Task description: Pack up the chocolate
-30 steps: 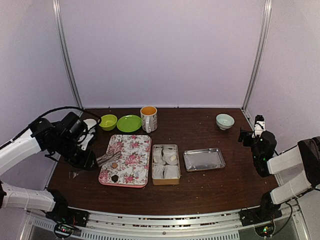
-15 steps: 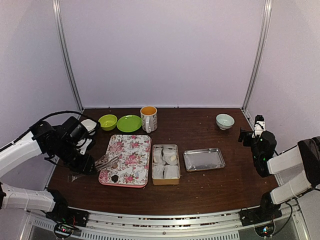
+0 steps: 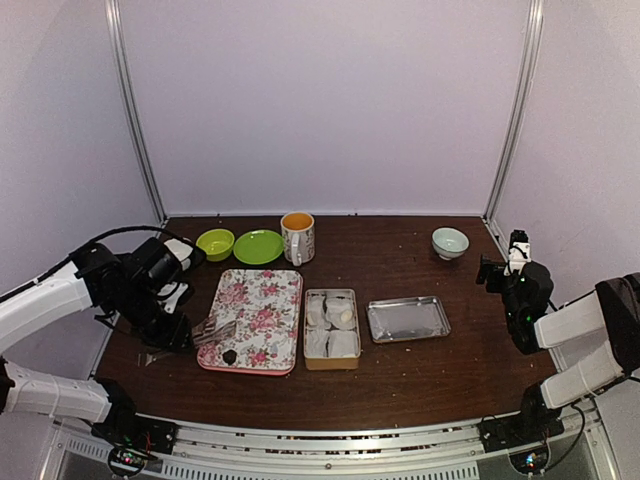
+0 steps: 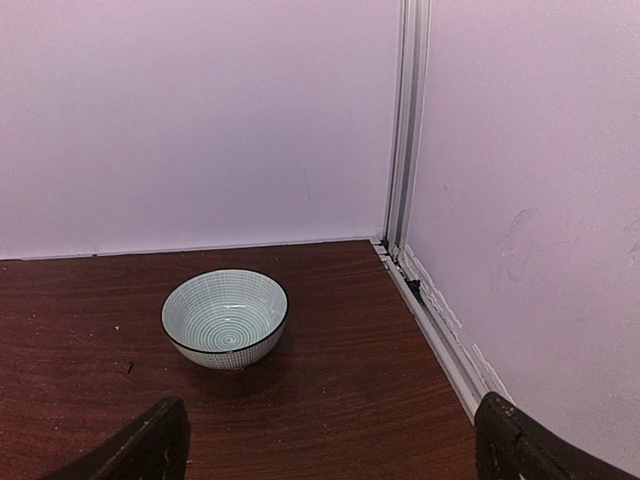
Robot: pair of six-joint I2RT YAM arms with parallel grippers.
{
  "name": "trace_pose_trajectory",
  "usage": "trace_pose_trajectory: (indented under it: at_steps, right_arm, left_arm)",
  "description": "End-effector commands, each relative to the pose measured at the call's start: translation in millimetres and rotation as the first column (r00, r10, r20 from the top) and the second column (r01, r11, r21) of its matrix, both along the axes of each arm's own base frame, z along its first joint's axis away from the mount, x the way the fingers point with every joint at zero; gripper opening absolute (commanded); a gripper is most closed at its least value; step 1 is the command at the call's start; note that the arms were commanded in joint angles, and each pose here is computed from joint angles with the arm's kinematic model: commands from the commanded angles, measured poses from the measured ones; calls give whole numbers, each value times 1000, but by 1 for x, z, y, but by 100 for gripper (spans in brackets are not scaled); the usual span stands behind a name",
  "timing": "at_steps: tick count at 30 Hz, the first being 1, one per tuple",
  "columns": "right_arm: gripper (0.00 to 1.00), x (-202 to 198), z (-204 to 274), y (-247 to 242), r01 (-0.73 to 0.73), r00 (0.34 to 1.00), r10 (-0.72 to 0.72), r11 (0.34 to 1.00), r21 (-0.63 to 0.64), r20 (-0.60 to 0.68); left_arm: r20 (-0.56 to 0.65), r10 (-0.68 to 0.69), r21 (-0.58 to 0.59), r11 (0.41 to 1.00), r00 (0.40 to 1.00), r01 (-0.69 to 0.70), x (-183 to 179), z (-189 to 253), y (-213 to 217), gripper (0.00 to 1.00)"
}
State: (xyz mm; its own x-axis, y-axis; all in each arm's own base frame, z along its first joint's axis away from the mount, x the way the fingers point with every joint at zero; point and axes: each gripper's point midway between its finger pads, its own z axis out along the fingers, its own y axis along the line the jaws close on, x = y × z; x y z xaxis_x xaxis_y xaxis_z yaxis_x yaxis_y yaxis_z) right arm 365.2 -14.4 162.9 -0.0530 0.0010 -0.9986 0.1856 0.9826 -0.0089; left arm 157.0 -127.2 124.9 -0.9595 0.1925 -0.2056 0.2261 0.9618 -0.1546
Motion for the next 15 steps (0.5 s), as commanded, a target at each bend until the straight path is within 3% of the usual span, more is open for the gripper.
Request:
trace_pose_trajectory:
  at_steps: [1,15]
  right_arm:
    - [100,3,11,-4,19,999,-19,1000,9,37]
    - [100,3,11,-4,19,999,-19,1000,9,37]
  left_arm:
    - [10,-14,11,1000,1000,14,6,-3,-1,46]
    - [6,-12,27,1000,1000,12,10,-8,-2,42]
